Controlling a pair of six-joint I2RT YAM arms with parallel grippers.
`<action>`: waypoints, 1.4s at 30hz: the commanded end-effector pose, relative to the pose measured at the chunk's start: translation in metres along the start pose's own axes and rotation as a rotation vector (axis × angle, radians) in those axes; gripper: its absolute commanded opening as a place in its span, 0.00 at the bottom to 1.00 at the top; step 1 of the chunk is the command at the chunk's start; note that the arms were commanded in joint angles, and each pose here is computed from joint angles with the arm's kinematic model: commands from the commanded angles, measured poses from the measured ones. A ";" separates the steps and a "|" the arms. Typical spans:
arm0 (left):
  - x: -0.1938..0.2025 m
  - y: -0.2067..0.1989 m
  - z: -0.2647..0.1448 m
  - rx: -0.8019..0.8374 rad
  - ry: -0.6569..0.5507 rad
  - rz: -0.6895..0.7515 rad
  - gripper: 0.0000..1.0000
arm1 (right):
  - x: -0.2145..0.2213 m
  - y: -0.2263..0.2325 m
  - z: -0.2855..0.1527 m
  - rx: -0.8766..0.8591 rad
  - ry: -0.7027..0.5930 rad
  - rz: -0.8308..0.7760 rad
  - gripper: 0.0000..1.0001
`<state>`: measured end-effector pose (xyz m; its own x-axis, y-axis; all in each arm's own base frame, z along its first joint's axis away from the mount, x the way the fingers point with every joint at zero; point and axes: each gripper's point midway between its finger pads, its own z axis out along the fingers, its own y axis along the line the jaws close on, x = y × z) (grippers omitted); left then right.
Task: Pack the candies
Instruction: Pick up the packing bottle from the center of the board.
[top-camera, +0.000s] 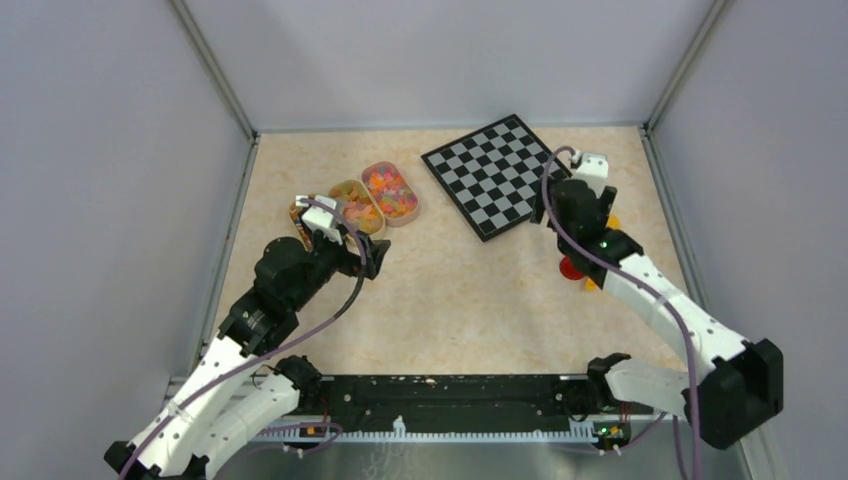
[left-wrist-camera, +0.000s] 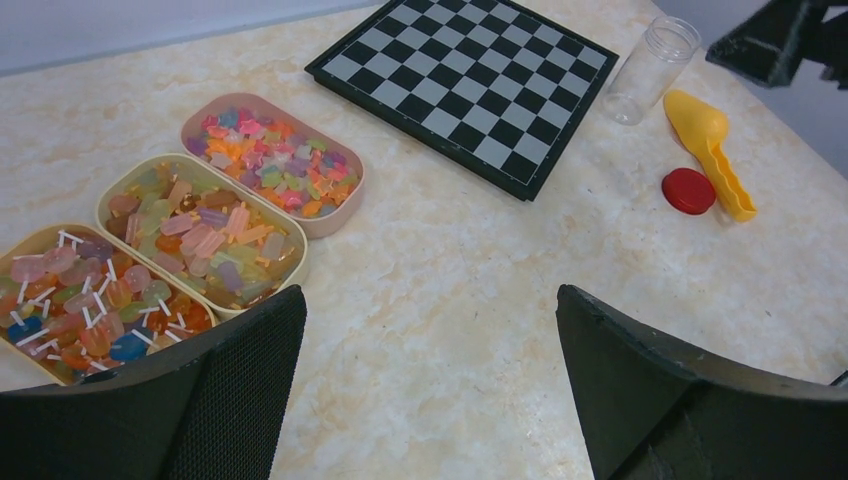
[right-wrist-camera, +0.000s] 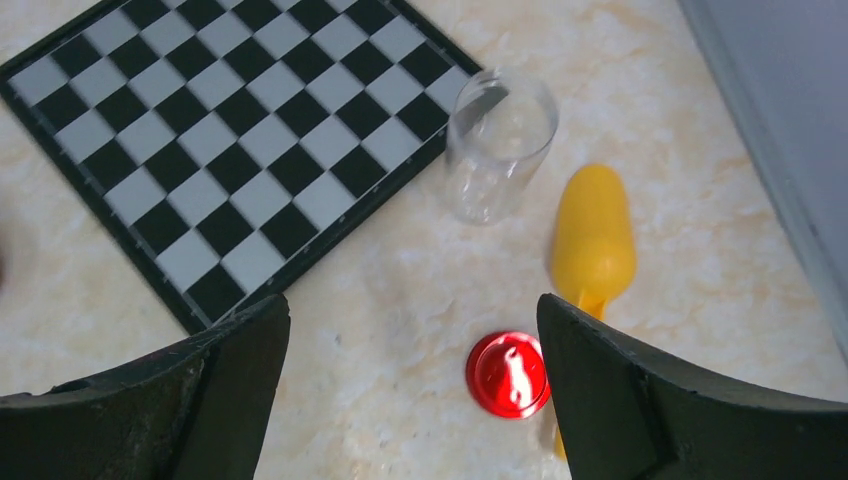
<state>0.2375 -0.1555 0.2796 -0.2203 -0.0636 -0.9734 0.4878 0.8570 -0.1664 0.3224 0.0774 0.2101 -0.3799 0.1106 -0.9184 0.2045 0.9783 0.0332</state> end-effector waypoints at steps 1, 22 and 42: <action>-0.007 0.003 -0.003 -0.014 -0.040 0.007 0.99 | -0.043 -0.019 0.035 0.065 0.004 -0.033 0.91; -0.006 0.010 -0.006 -0.053 -0.043 0.002 0.99 | 0.009 -0.058 0.160 0.013 0.303 -0.068 0.91; 0.000 0.016 -0.003 -0.087 -0.023 0.008 0.99 | -0.011 -0.061 0.166 -0.042 0.253 -0.087 0.50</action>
<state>0.2394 -0.1422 0.2763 -0.2120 -0.0676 -0.9749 0.4286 0.8901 -0.1549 0.4520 -0.0118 0.1179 -0.6748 0.0614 -0.7354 0.1353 0.9899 -0.0414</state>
